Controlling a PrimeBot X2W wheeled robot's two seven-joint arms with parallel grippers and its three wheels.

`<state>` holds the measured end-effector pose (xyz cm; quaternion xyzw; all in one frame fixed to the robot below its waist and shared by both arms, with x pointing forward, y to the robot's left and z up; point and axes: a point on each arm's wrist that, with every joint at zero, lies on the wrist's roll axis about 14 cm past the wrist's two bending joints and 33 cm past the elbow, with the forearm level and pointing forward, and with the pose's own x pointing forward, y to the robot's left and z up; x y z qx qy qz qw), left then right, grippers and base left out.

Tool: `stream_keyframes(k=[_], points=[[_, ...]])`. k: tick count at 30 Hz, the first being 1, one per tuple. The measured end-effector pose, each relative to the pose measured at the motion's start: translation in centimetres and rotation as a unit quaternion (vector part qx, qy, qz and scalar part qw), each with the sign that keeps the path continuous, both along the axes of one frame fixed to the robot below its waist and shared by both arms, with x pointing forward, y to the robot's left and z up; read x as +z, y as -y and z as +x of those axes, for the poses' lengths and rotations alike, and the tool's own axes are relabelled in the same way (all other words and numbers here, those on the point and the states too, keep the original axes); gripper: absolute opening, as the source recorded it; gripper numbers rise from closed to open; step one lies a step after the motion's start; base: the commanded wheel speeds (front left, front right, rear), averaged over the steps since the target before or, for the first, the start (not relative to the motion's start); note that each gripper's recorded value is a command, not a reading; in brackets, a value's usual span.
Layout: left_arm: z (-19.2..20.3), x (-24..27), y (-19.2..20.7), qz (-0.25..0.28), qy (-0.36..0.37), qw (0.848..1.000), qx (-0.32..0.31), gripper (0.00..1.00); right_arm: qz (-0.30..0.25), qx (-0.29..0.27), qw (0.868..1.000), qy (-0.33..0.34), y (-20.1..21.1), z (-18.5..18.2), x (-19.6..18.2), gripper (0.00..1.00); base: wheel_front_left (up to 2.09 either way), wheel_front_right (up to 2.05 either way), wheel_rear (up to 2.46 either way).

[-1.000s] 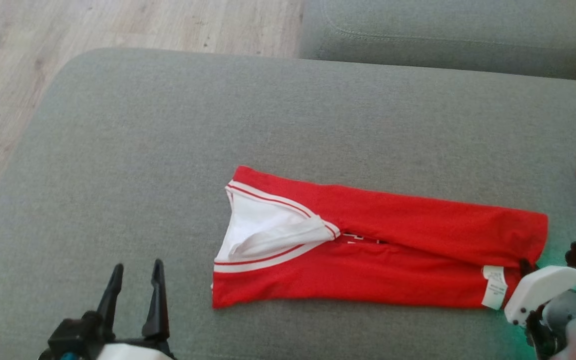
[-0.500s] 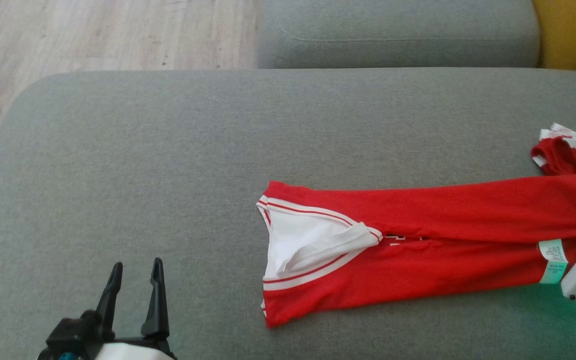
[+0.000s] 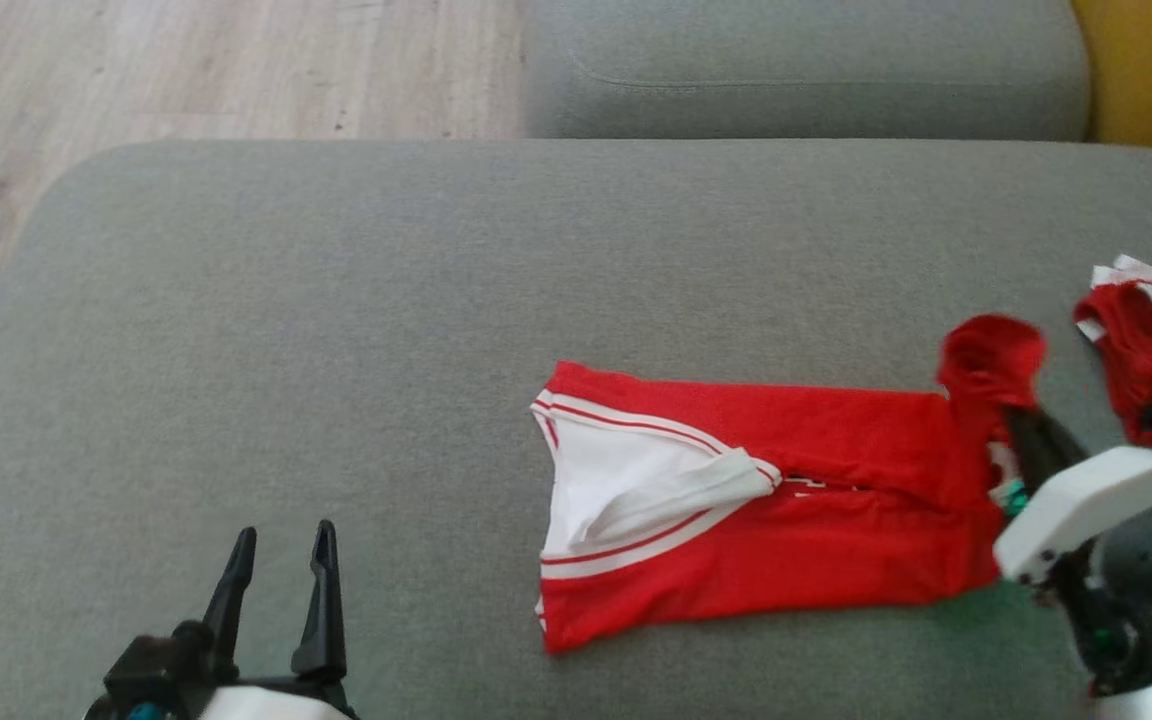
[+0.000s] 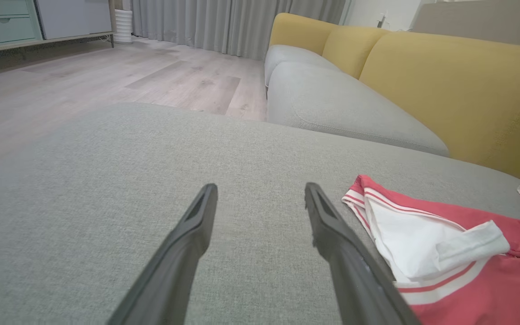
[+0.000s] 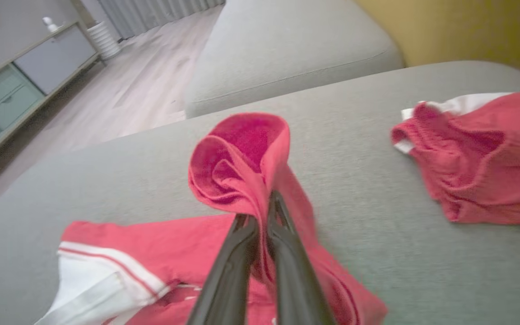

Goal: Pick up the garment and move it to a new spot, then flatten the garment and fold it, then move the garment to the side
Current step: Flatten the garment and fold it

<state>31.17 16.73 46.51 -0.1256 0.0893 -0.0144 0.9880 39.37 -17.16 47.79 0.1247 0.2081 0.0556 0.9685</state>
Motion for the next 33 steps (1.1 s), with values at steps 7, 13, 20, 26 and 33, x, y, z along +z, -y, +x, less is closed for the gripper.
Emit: stream_keyframes(k=[7,13,20,26,33], points=[[-1.0,-0.1,-1.6,0.002,-0.001,1.000,0.030,1.00,0.062,0.120,0.991,-0.017,-8.6,-1.4,0.0,0.00,0.00,0.00,0.00],[-1.9,-0.1,-2.5,0.001,-0.001,0.999,0.048,1.00,0.128,0.203,0.970,-0.029,-15.3,-3.0,-0.5,0.00,0.00,0.00,0.00],[-2.2,0.1,-3.3,0.001,0.003,0.998,0.063,1.00,0.153,0.249,0.956,-0.028,-19.8,-2.6,-1.0,0.00,0.00,0.00,0.00],[-2.5,-0.2,-3.1,-0.004,-0.001,0.998,0.066,1.00,0.156,0.266,0.951,-0.031,-21.8,-2.1,-1.7,0.00,0.00,0.00,0.00],[-2.7,-0.3,-3.3,-0.006,-0.001,0.998,0.070,1.00,0.156,0.280,0.946,-0.034,-23.4,-2.3,-2.5,1.00,0.00,0.00,0.00]])
